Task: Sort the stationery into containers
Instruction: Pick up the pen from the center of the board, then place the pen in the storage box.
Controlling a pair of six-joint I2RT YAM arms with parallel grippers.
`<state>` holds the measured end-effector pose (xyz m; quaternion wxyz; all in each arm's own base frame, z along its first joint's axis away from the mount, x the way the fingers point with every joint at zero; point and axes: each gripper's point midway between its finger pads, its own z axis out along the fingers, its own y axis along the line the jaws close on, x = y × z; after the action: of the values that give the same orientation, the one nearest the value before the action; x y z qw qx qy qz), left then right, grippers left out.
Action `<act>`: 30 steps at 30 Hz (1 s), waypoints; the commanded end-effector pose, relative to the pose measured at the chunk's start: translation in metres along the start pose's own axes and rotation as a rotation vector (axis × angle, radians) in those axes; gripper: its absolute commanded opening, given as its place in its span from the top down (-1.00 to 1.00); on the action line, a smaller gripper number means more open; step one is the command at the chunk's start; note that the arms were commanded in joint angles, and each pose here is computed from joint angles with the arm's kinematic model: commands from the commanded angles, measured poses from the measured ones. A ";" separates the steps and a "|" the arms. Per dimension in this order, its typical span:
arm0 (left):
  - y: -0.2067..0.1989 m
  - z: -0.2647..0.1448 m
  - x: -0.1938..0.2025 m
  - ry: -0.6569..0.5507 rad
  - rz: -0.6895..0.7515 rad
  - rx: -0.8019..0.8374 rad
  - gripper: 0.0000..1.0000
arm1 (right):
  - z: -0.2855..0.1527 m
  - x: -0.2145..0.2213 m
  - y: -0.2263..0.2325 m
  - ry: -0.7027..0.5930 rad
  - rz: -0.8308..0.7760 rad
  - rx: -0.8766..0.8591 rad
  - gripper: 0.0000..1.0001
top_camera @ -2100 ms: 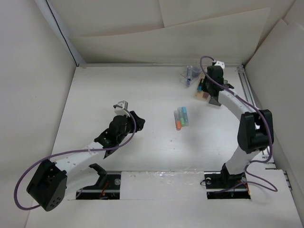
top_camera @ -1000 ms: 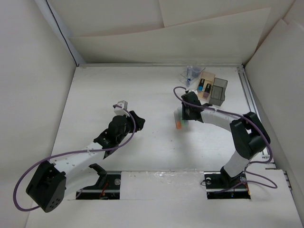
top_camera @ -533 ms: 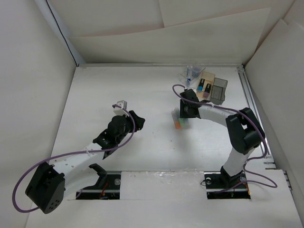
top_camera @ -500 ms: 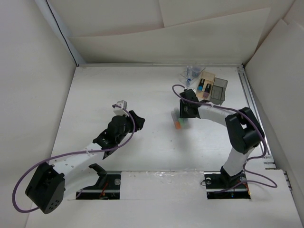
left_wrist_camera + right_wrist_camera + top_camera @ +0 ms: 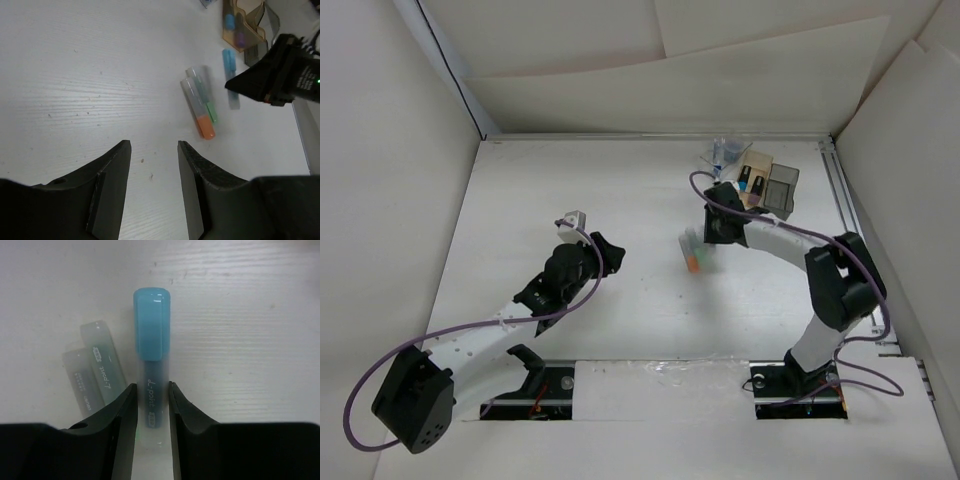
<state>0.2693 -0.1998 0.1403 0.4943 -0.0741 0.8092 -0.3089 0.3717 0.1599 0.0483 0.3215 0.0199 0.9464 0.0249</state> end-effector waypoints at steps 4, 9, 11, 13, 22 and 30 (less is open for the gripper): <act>-0.020 -0.002 -0.018 -0.045 0.001 0.062 0.22 | -0.069 -0.128 -0.065 -0.320 0.190 0.035 0.95; -0.021 -0.003 -0.017 -0.039 0.002 0.069 0.22 | -0.060 -0.159 -0.124 -0.370 0.288 0.118 0.95; -0.021 -0.003 -0.017 -0.039 0.002 0.069 0.22 | -0.054 -0.163 -0.145 -0.374 0.320 0.145 0.95; -0.021 -0.003 -0.017 -0.039 0.002 0.069 0.22 | -0.043 -0.169 -0.158 -0.363 0.339 0.163 0.95; -0.019 0.000 -0.015 -0.032 0.003 0.063 0.22 | -0.010 -0.171 -0.186 -0.321 0.398 0.184 0.37; -0.016 0.003 -0.010 -0.015 0.007 0.049 0.22 | -0.036 -0.181 -0.189 -0.386 0.414 0.193 -0.17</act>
<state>0.2680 -0.2026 0.1330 0.4835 -0.0688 0.8165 -0.3081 0.4776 -0.0372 0.1230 0.4187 0.2428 0.8749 -0.0149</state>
